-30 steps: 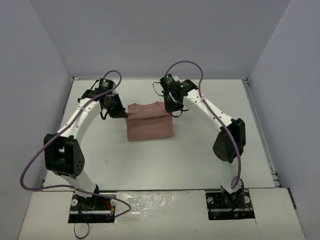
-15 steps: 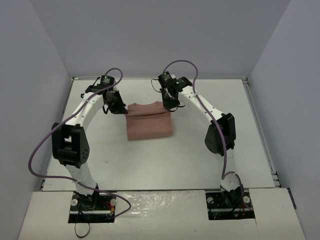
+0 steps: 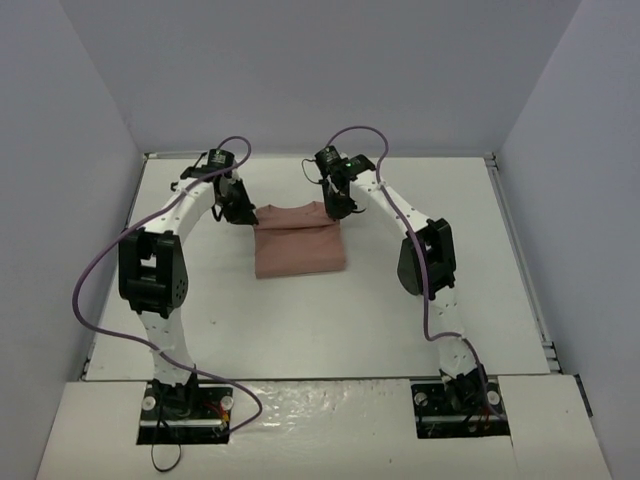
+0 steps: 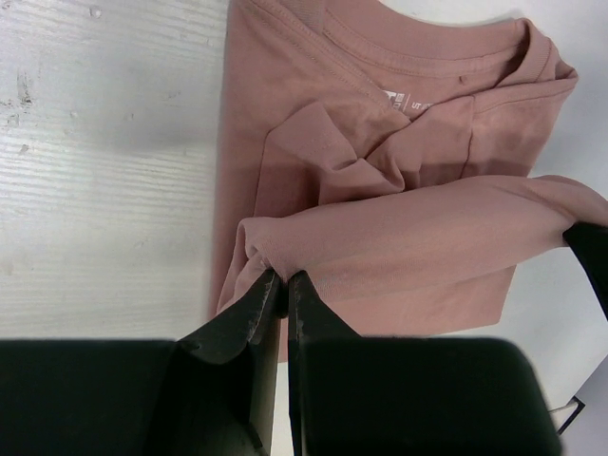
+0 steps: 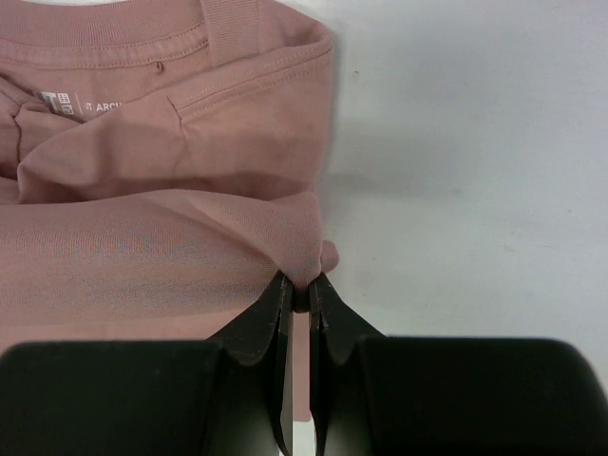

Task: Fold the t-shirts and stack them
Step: Fold the long partially folded tshirt into a neat square

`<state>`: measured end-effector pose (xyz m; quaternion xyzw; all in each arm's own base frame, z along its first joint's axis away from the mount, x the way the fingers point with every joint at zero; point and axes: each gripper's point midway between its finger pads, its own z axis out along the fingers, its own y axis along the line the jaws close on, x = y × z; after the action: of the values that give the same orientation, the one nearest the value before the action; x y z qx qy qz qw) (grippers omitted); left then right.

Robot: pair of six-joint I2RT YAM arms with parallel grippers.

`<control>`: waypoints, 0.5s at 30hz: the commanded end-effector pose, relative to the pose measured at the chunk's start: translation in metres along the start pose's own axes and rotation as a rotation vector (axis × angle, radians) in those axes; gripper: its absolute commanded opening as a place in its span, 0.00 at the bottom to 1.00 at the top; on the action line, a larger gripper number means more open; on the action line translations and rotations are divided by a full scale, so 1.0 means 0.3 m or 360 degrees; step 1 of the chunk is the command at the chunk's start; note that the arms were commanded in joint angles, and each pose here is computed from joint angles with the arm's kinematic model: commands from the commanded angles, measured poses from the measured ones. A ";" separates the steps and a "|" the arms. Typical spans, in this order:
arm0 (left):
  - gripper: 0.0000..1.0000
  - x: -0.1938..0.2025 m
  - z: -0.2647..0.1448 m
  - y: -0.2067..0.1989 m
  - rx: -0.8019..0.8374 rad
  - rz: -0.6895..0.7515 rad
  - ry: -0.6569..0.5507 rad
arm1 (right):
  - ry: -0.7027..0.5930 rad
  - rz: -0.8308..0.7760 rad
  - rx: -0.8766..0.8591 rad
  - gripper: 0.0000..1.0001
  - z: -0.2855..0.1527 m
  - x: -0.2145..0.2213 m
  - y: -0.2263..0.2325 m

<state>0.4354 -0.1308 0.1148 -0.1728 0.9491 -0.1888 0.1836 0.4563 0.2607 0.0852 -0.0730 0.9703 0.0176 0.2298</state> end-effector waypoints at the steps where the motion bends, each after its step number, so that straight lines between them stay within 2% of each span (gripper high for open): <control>1: 0.00 -0.137 -0.068 0.004 0.0011 0.0026 -0.0216 | -0.0084 -0.0009 0.0101 0.00 -0.047 -0.076 -0.077; 11: 0.01 -0.164 -0.014 0.003 0.0033 0.0038 -0.0207 | -0.0088 0.0030 0.0124 0.00 0.012 -0.089 -0.080; 13: 0.03 -0.178 -0.015 0.000 0.0035 0.0045 -0.0221 | -0.0089 0.0040 0.0127 0.06 0.020 -0.093 -0.083; 15: 0.10 -0.191 -0.015 -0.002 0.0035 0.0048 -0.0235 | -0.0094 0.0043 0.0125 0.14 0.026 -0.098 -0.082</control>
<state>0.4587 -0.1254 0.1064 -0.1739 0.9453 -0.1915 0.1985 0.4750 0.2679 0.0878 -0.0703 0.9656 0.0242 0.2493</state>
